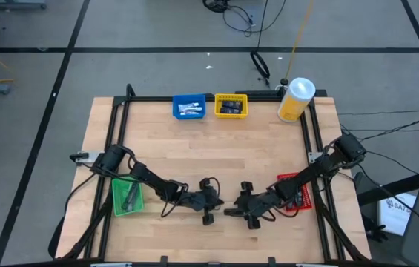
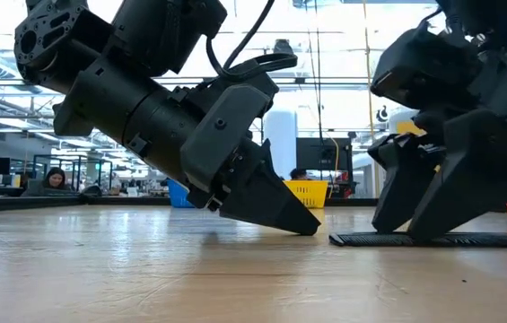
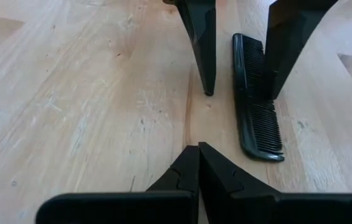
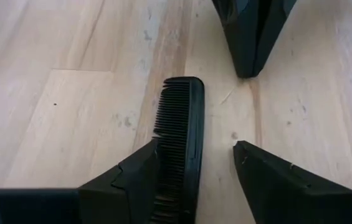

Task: Pick & Place Travel size toiletries
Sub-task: Put the black hair comb into the green bin

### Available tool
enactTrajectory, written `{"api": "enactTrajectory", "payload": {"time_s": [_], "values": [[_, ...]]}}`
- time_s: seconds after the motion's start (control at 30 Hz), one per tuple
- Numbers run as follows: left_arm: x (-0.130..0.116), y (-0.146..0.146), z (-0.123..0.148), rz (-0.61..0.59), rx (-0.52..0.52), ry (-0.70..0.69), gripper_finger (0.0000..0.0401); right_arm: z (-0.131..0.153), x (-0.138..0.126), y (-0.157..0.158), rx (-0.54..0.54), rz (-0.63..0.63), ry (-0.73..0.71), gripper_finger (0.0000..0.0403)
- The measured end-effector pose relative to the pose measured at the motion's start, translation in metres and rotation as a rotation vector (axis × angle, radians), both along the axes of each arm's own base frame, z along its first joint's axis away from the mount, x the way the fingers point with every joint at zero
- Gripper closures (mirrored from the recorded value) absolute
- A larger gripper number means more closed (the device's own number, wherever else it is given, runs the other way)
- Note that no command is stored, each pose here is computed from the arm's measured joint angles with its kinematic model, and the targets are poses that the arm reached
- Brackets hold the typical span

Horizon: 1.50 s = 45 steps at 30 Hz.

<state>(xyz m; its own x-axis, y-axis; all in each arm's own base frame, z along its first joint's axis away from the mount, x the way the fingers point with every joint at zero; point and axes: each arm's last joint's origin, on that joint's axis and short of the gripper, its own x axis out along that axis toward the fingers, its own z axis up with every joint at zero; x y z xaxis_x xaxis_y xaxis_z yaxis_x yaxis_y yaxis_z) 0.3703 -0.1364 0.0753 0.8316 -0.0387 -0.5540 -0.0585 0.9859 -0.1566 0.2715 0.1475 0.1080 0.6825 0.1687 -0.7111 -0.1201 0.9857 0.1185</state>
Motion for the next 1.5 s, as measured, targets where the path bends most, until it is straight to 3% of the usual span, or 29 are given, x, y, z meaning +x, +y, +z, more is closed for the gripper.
{"api": "enactTrajectory", "payload": {"time_s": [0.37,0.53,0.7,0.83,0.97,1.2,1.33,1.5], "values": [[0.004,-0.001,0.006,0.003,0.015,-0.074,0.0394,-0.010,-0.002,-0.003,-0.102,0.023,-0.006,0.0284],[0.002,-0.001,0.016,0.061,0.072,-0.095,0.0399,-0.014,0.000,-0.004,-0.144,0.000,-0.026,0.0319],[0.002,-0.005,0.029,0.039,0.119,-0.137,0.0385,-0.012,0.003,-0.004,-0.174,0.012,-0.071,0.0342],[0.004,-0.004,0.032,-0.053,0.010,-0.135,0.0353,-0.010,0.004,-0.004,-0.180,0.025,-0.091,0.0354],[0.006,0.001,0.029,-0.112,-0.096,-0.102,0.0287,-0.010,0.004,-0.004,-0.181,0.026,-0.095,0.0361],[0.007,0.005,0.009,-0.056,-0.080,-0.047,0.0185,-0.009,0.005,-0.003,-0.176,0.026,-0.109,0.0365],[0.007,0.005,0.008,-0.038,-0.084,-0.041,0.0176,-0.009,0.005,-0.003,-0.179,0.027,-0.112,0.0365],[0.003,0.003,0.004,-0.062,-0.035,0.000,0.0209,-0.008,0.005,-0.005,-0.228,-0.027,-0.133,0.0365]]}}
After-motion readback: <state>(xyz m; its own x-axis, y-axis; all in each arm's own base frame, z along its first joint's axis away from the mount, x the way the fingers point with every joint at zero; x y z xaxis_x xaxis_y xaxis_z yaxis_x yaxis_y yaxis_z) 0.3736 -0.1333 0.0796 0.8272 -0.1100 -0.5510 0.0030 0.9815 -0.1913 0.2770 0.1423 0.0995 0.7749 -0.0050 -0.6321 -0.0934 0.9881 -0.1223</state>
